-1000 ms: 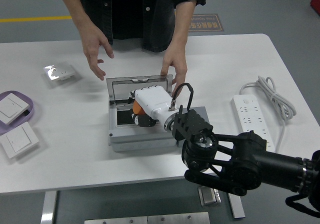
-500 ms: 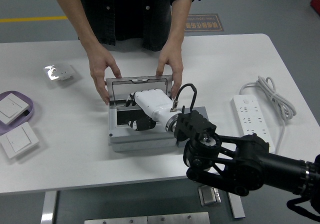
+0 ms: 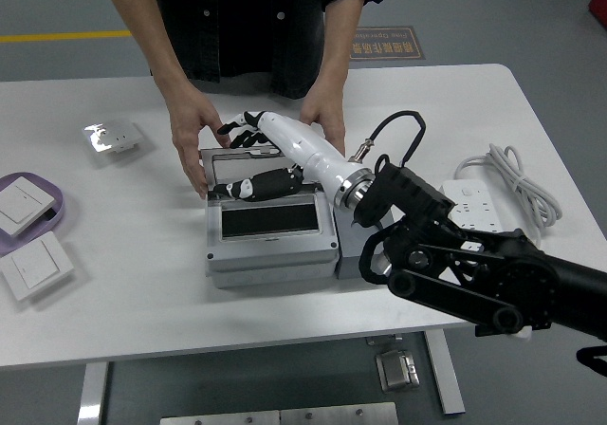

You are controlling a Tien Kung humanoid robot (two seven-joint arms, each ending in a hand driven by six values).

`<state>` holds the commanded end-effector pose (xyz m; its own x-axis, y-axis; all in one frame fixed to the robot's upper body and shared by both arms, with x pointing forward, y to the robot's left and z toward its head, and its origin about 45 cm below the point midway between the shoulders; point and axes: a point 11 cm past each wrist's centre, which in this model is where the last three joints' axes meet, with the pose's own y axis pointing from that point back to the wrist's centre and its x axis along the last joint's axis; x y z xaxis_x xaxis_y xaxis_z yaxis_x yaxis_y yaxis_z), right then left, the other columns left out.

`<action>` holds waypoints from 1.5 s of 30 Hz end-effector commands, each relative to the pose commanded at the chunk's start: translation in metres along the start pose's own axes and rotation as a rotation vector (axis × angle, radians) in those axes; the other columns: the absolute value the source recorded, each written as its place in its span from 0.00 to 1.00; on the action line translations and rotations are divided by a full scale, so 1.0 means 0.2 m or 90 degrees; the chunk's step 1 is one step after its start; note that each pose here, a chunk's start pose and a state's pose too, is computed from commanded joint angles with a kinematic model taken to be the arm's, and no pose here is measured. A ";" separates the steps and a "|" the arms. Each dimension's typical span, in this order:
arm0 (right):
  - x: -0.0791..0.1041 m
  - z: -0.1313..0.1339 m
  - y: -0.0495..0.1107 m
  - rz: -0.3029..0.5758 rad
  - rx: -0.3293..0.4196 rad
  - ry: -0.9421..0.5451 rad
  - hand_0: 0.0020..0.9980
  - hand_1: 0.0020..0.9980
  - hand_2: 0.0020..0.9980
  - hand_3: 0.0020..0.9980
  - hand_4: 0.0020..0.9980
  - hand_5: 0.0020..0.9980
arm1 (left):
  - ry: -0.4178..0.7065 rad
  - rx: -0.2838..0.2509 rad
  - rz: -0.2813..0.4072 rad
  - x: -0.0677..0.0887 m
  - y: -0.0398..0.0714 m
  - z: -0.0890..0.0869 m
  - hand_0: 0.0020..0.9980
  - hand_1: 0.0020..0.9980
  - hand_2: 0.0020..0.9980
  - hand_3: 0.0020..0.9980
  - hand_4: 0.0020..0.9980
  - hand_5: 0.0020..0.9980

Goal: Pick up the cylinder from the cube,place it in the box,flap close box

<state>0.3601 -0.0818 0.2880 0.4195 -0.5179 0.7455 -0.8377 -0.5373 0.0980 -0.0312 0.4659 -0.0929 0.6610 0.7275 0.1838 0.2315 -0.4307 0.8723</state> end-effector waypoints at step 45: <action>-0.20 0.30 0.20 -0.063 -0.092 -0.017 0.62 0.62 0.65 0.69 0.84 0.42 | 0.007 -0.018 -0.002 -0.02 0.00 0.02 0.62 0.63 0.56 0.62 0.68 0.33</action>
<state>0.3308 -0.1239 0.2229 0.5103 -0.4849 0.7103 -0.8321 -0.4869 0.2654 -0.0302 0.4605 -0.0953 0.6529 0.7344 0.1857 0.2127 -0.4130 0.8855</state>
